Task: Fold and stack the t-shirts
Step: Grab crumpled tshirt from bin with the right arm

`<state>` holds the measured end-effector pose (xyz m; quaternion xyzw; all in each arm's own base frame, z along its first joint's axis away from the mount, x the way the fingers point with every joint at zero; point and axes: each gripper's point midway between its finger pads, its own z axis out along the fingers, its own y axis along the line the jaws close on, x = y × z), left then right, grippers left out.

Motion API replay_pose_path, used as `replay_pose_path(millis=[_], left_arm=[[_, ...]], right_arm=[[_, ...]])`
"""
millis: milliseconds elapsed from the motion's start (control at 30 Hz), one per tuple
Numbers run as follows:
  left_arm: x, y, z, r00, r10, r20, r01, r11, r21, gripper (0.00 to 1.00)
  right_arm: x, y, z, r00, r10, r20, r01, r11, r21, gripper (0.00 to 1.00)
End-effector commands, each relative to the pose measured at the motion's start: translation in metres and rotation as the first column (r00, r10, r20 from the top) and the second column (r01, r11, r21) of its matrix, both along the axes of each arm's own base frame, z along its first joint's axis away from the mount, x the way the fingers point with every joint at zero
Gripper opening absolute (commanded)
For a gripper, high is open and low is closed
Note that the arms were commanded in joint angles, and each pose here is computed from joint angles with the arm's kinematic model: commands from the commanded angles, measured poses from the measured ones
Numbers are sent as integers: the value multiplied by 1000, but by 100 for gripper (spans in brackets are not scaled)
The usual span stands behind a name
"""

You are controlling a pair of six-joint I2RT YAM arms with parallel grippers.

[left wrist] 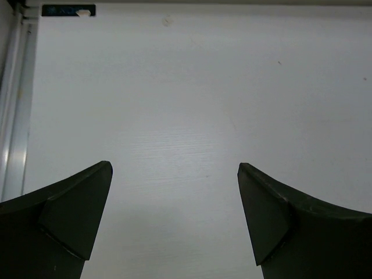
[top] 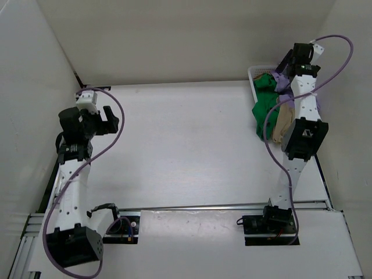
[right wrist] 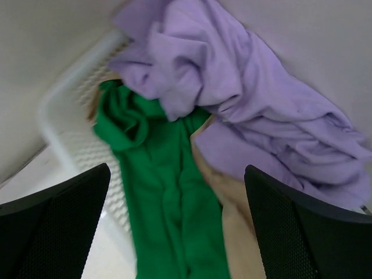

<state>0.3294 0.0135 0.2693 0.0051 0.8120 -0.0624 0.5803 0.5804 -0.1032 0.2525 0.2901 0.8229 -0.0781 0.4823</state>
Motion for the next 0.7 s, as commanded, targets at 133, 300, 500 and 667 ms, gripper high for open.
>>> replay_pose_path(millis=[133, 300, 500, 667], left_arm=[[12, -23, -32, 978, -148, -146, 133, 985, -108, 100], [29, -17, -35, 975, -134, -179, 115, 987, -110, 100], [37, -6, -31, 979, -81, -185, 67, 994, -81, 100], [29, -8, -27, 981, -81, -179, 67, 995, -80, 100]], right_arm=[[69, -46, -33, 958, -172, 230, 161, 985, 67, 95], [102, -58, -71, 919, -248, 305, 226, 968, 104, 93], [109, -70, -86, 876, -330, 352, 302, 944, 136, 64], [109, -61, -19, 891, -174, 420, 199, 980, -15, 0]])
